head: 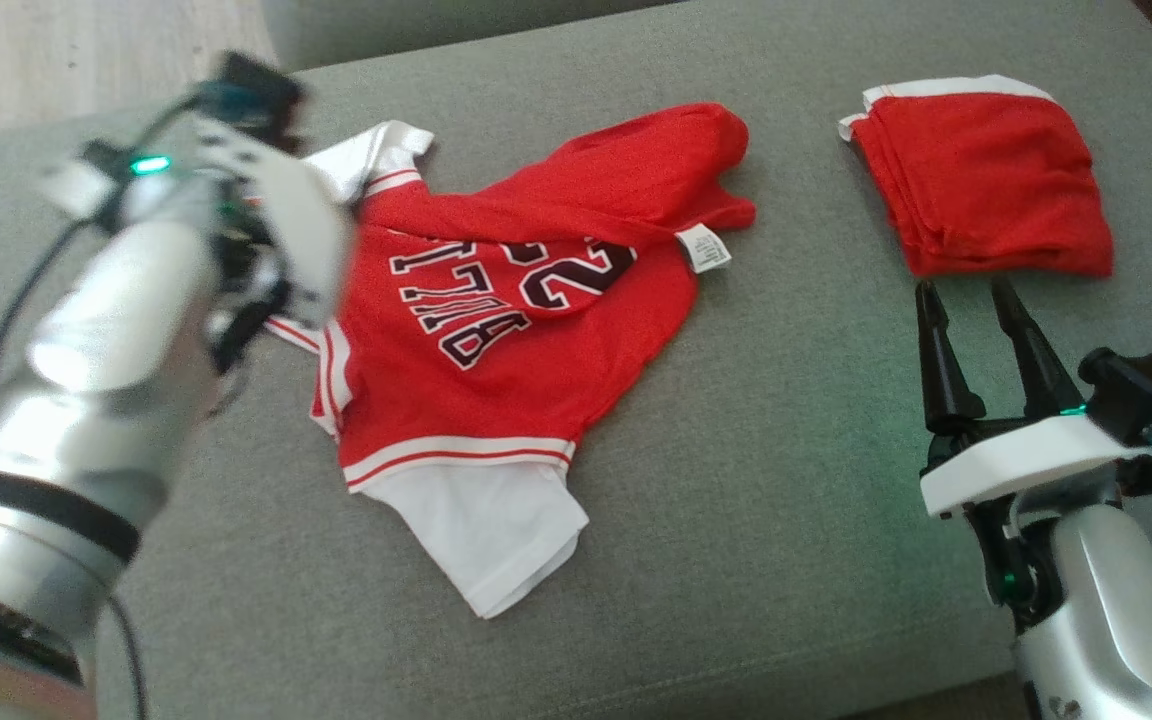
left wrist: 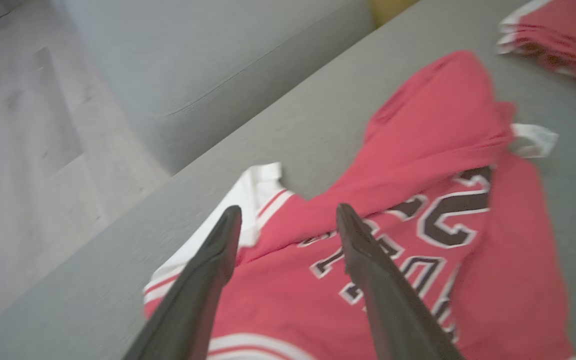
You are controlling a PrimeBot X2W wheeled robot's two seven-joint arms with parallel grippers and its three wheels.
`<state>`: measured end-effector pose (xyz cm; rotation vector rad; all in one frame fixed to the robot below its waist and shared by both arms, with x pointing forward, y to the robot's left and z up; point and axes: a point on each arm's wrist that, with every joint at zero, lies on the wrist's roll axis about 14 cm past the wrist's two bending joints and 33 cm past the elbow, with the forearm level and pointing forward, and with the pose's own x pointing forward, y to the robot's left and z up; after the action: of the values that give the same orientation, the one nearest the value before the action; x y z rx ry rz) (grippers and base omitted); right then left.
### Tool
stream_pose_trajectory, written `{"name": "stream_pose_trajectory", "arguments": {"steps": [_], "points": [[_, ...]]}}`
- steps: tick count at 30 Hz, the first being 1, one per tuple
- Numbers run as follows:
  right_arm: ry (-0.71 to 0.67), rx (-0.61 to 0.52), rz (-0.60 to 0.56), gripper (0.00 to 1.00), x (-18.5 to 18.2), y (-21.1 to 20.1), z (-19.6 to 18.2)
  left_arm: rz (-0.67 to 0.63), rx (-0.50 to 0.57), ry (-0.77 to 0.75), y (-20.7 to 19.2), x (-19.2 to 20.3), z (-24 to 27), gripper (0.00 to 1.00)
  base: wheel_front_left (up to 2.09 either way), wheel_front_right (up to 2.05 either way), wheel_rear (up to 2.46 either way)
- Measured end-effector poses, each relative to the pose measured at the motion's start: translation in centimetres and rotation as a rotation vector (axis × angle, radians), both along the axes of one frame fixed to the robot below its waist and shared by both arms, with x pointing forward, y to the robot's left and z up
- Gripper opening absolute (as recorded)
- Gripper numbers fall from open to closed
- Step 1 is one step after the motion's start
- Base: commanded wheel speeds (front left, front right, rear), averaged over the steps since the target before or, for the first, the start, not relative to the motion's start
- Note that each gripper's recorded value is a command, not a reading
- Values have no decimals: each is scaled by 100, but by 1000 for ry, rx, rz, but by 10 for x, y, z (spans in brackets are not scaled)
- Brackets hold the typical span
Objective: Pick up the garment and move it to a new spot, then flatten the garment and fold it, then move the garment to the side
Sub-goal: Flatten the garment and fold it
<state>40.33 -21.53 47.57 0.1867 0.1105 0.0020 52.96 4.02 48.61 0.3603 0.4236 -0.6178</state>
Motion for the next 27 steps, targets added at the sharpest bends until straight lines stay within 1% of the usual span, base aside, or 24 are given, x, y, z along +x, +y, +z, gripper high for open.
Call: {"name": "stream_pose_trajectory", "arguments": {"steps": [3, 6, 7, 9, 13, 17, 23, 27], "points": [[8, 0, -9, 100, -2, -3, -3, -153, -60, 22, -52, -19, 8, 100, 0, 0, 0], [17, 1, -9, 100, -3, -1, -7, -296, -106, 47, -94, -40, 13, 100, 0, 0, 0], [17, 1, -9, 100, -3, -1, -7, -296, -106, 47, -94, -40, 13, 100, 0, 0, 0], [3, 13, -9, 100, -1, 2, -5, -365, -108, 75, -112, -49, 10, 100, 0, 0, 0], [-27, 21, -12, 100, 5, 3, 2, -465, -51, 105, -131, -55, -9, 100, 0, 0, 0], [-29, 17, -39, 100, 5, -7, 0, -520, -4, 119, -145, -52, -31, 100, 0, 0, 0], [4, 14, -76, 100, -2, -17, -13, -512, 5, 126, -156, -31, -51, 100, 0, 0, 0], [15, 11, -79, 100, 1, -19, -17, -508, 7, 188, -162, -33, -69, 100, 0, 0, 0]]}}
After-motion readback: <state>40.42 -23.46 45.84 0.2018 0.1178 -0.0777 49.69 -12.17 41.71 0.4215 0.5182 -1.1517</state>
